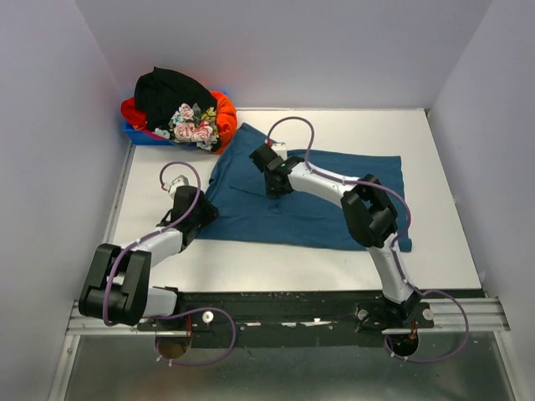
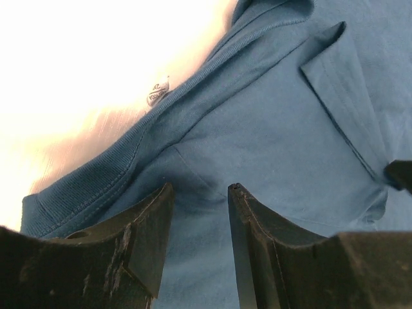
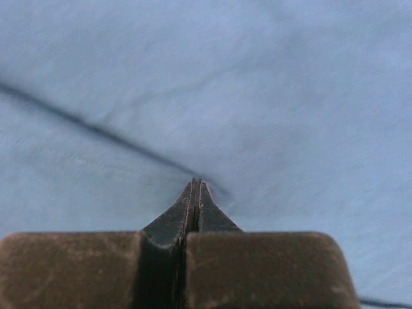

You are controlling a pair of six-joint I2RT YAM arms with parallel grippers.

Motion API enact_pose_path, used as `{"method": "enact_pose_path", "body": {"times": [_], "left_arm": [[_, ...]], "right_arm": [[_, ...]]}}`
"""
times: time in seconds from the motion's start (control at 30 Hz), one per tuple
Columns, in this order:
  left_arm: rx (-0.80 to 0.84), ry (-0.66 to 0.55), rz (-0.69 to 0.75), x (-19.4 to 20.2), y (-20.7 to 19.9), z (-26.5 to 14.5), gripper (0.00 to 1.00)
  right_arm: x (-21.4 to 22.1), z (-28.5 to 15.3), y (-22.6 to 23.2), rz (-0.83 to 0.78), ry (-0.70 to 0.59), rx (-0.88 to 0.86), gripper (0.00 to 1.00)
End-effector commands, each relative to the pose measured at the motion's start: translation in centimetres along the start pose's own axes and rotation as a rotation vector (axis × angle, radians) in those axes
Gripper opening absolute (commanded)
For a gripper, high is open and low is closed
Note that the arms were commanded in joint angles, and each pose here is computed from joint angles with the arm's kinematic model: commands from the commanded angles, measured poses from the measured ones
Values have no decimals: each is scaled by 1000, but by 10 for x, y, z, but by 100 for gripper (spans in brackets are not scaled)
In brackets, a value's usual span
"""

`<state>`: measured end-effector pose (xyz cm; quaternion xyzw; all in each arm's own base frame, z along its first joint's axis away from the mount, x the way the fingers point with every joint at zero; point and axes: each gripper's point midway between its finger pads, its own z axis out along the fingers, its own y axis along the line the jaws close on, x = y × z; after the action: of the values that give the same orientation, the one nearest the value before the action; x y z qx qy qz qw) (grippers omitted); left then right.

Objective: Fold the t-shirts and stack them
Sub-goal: Fold the flattened tshirt in 1/3 of the way

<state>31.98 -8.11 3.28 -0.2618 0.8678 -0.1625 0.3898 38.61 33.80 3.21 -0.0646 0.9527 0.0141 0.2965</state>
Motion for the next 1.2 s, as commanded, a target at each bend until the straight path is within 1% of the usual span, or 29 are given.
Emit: {"method": "enact_pose_path", "body": {"times": [0.0, 0.17, 0.27, 0.37, 0.53, 0.77, 0.93, 1.03, 1.17], "left_arm": [[-73, 11, 21, 5, 16, 0, 55], [-70, -7, 23, 1, 15, -2, 55], [-65, -7, 24, 1, 14, -2, 55], [-59, -5, 22, 2, 13, -3, 55], [-54, -13, 22, 0, 13, -4, 55], [-51, -18, 23, -1, 12, -6, 55], [-46, -21, 21, -2, 11, -6, 55], [-44, -23, 19, -2, 11, -7, 55], [-43, -24, 19, -2, 10, -7, 55]], "right_arm": [[-35, -20, -15, -20, -72, 2, 1], [-41, -35, -2, -27, -94, -97, 1], [-41, -46, 17, -72, -126, -205, 1], [-40, -50, 37, -119, -145, -268, 1], [-34, -33, 62, -175, -87, -286, 1], [-20, -14, 80, -188, -31, -327, 1], [-13, 1, 79, -196, -10, -293, 1], [-16, 12, 68, -194, -14, -210, 1], [-32, 21, 42, -151, -58, -38, 1]]}}
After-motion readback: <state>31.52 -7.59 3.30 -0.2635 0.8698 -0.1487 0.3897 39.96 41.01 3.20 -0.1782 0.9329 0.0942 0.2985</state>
